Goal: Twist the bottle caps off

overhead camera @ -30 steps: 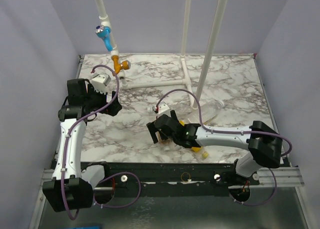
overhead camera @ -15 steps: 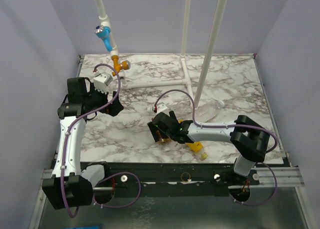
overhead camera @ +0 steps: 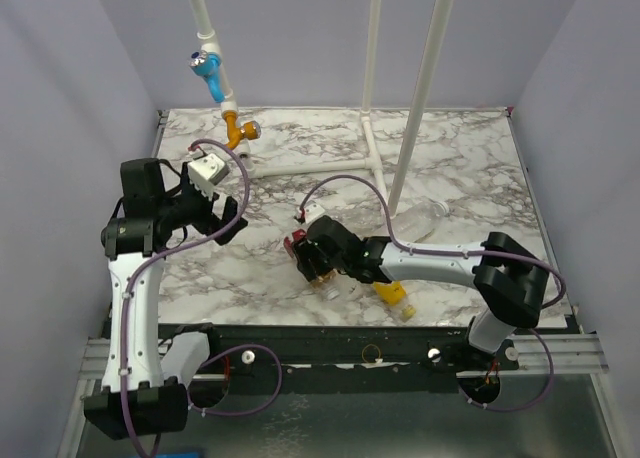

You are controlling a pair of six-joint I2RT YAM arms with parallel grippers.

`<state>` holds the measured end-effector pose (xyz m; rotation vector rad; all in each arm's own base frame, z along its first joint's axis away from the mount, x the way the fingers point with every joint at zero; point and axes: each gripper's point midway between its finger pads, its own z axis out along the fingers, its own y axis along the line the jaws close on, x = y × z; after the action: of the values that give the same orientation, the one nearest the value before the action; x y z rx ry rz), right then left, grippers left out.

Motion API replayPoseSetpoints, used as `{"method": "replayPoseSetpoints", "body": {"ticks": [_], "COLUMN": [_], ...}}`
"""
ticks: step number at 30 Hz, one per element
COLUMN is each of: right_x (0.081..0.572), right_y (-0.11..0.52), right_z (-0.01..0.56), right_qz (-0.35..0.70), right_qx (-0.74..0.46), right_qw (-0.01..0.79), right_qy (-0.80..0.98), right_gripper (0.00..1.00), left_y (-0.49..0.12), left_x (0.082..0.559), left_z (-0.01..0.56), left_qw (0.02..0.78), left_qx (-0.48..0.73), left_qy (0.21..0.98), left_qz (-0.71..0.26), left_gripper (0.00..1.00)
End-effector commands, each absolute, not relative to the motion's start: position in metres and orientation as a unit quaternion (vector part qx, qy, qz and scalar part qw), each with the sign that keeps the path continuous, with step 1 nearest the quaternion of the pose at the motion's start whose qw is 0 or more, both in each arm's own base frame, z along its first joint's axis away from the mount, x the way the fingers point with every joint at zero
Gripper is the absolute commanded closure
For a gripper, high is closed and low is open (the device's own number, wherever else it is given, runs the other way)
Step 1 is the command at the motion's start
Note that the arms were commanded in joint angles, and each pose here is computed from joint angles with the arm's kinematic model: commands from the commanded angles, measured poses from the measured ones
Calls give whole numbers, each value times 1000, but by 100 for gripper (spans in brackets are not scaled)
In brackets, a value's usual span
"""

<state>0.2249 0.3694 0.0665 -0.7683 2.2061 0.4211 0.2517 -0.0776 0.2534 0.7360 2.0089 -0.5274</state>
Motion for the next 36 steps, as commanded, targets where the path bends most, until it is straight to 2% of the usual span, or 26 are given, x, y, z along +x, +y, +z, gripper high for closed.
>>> {"method": "replayPoseSetpoints", "body": {"ticks": [1, 8, 14, 19, 26, 36], "right_x": [229, 227, 220, 216, 216, 210], "right_y": [408, 407, 413, 419, 423, 439], "right_z": [160, 250, 272, 279, 275, 269], "right_qz": [303, 428, 466, 479, 478, 456], "right_qx": [-318, -367, -399, -401, -400, -421], "right_qw": [406, 378, 326, 298, 280, 267], "right_qy": [802, 734, 719, 721, 730, 737], "right_gripper": [40, 41, 41, 41, 42, 45], "left_y": [-97, -111, -118, -127, -135, -137], "left_x": [223, 202, 184, 180, 176, 199], "left_z": [304, 326, 317, 320, 319, 307], "left_qw": [533, 591, 619, 638, 649, 637], "left_qx": [437, 556, 683, 718, 730, 749], "left_qy": [700, 569, 388, 267, 189, 141], "left_qz": [-188, -132, 3, 76, 101, 114], "left_gripper": [1, 1, 1, 1, 1, 1]}}
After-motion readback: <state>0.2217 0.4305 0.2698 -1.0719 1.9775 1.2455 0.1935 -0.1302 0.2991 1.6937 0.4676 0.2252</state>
